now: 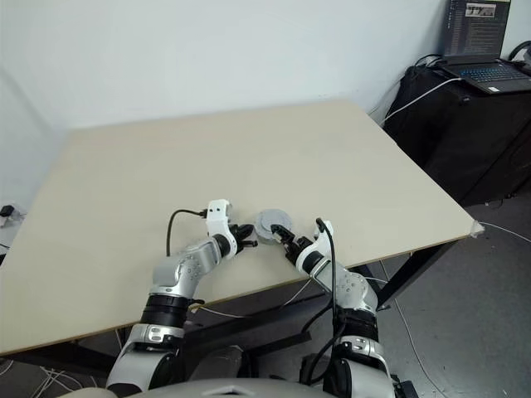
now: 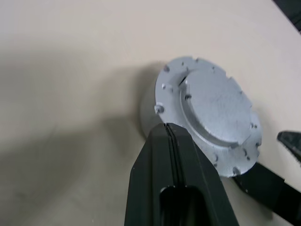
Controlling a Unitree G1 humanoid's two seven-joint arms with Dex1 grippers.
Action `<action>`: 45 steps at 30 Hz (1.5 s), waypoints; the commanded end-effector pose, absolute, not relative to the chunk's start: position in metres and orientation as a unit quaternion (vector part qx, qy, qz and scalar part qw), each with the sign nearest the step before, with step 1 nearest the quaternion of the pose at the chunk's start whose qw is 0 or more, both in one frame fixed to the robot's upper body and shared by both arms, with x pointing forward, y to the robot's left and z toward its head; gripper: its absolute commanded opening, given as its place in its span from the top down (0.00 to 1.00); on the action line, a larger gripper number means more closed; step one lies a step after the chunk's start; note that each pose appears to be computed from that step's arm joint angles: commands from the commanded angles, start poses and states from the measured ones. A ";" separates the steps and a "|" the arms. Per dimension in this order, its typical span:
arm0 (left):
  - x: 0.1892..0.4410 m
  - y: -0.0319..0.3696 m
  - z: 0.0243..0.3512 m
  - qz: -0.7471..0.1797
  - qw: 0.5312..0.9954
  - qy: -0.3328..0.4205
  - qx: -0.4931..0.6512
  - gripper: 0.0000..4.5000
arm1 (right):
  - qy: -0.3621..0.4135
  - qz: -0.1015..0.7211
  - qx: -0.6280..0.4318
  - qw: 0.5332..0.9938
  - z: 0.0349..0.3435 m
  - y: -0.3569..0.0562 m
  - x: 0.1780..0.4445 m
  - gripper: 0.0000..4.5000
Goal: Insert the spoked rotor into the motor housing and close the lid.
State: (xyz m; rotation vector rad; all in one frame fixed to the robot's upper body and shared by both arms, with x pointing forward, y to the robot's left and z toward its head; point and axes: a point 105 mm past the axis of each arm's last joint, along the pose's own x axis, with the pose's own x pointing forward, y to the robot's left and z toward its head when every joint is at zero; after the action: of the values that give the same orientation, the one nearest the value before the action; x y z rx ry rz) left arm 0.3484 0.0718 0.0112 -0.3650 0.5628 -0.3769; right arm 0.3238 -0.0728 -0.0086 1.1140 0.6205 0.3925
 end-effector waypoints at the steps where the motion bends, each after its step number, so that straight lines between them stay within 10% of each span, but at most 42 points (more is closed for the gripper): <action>1: 0.358 0.077 0.036 -0.179 0.940 0.220 -0.188 1.00 | 0.282 0.177 0.520 0.787 -0.008 -0.072 0.324 0.04; 45: 0.365 0.038 0.015 -0.248 0.904 0.298 -0.179 1.00 | 0.281 0.162 0.534 0.781 -0.010 -0.069 0.327 0.02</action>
State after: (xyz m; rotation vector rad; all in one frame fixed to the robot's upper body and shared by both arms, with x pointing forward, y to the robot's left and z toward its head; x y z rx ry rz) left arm 0.3640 0.0420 0.0135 -0.4009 0.6053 -0.4985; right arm 0.3248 -0.0735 -0.0089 1.1206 0.6170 0.3796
